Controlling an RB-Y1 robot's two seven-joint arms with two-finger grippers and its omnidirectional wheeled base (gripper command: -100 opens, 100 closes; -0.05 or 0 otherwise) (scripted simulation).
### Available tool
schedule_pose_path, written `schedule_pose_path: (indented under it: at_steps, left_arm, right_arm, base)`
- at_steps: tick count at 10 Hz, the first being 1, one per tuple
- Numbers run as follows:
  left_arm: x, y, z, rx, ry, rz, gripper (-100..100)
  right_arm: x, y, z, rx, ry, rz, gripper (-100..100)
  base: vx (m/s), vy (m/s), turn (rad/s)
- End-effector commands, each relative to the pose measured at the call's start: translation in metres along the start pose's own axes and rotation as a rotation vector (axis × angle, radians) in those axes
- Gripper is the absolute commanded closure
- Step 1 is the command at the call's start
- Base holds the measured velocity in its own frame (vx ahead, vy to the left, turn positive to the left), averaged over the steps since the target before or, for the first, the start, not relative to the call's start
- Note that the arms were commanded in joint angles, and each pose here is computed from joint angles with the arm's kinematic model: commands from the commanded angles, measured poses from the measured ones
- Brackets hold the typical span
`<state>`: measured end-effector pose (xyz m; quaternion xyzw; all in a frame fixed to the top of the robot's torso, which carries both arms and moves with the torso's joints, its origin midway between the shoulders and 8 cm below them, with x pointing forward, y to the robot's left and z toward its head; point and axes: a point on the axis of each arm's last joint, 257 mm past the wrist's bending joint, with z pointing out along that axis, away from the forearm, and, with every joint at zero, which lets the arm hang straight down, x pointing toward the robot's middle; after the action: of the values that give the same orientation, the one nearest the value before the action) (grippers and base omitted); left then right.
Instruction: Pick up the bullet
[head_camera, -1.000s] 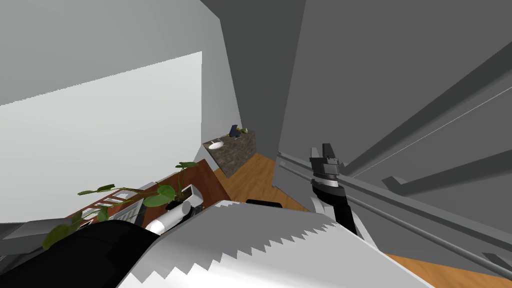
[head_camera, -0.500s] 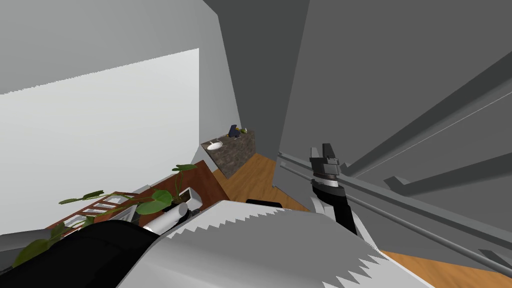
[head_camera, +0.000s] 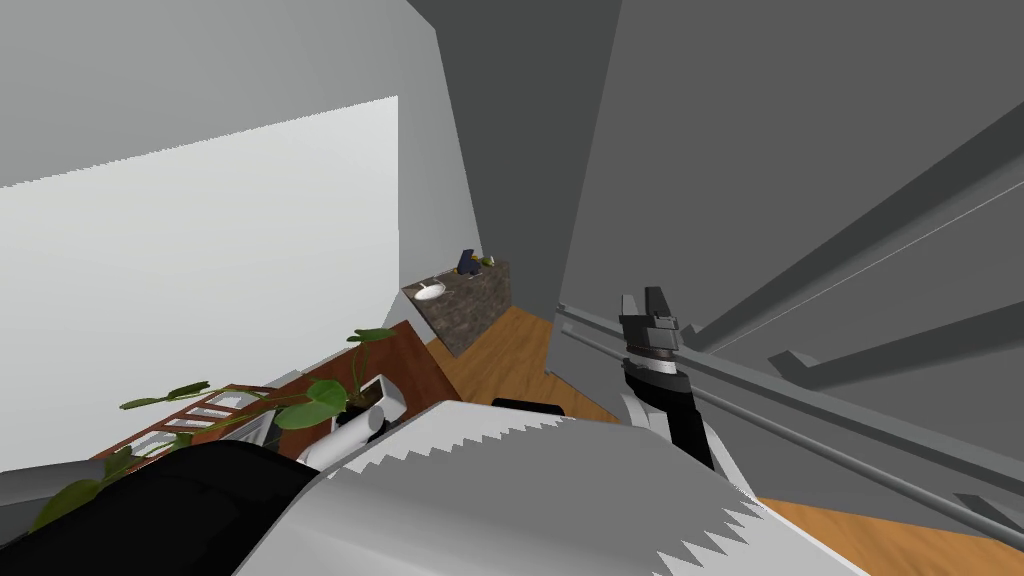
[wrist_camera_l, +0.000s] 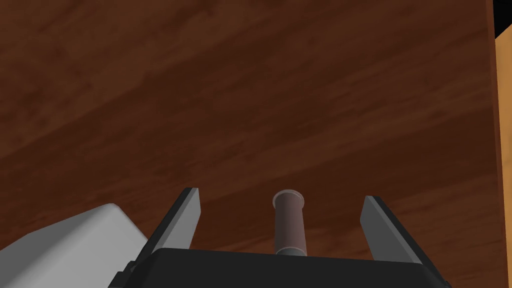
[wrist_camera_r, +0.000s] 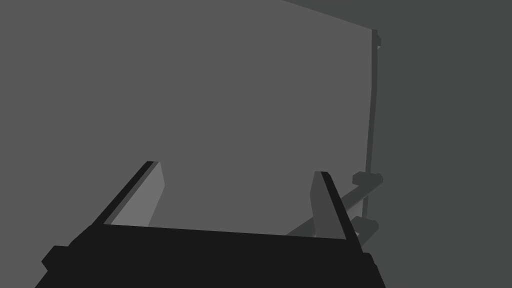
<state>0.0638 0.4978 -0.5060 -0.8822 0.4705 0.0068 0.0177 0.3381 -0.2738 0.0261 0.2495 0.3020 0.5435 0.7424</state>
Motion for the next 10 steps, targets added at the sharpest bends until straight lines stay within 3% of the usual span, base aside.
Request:
schedule_pose_path:
  at_steps: [1, 5, 6, 7, 9, 10]
  left_arm:
    - [0.0, 0.0, 0.0, 0.0, 0.0, 0.0, 100]
    - [0.0, 0.002, 0.0, -0.005, 0.0, -0.001, 100]
    - [0.0, 0.002, 0.0, -0.005, 0.0, -0.001, 0]
    - [-0.004, -0.002, -0.01, 0.001, 0.0, 0.001, 100]
    - [-0.008, -0.003, -0.02, 0.002, 0.001, 0.002, 100]
    - [-0.007, -0.004, -0.016, 0.005, 0.0, 0.002, 100]
  right_arm:
    - [0.0, 0.0, 0.0, 0.0, 0.0, 0.0, 0]
    - [0.0, 0.0, 0.0, 0.0, 0.0, 0.0, 0]
    - [0.0, 0.0, 0.0, 0.0, 0.0, 0.0, 0]
    - [0.0, 0.0, 0.0, 0.0, 0.0, 0.0, 0]
    - [0.0, 0.0, 0.0, 0.0, 0.0, 0.0, 0]
    - [0.0, 0.0, 0.0, 0.0, 0.0, 0.0, 0]
  base:
    - [0.0, 0.0, 0.0]
    - [0.0, 0.0, 0.0]
    - [0.0, 0.0, 0.0]
    - [0.008, -0.019, 0.008]
    - [0.011, -0.026, 0.01]
    - [0.006, -0.012, 0.003]
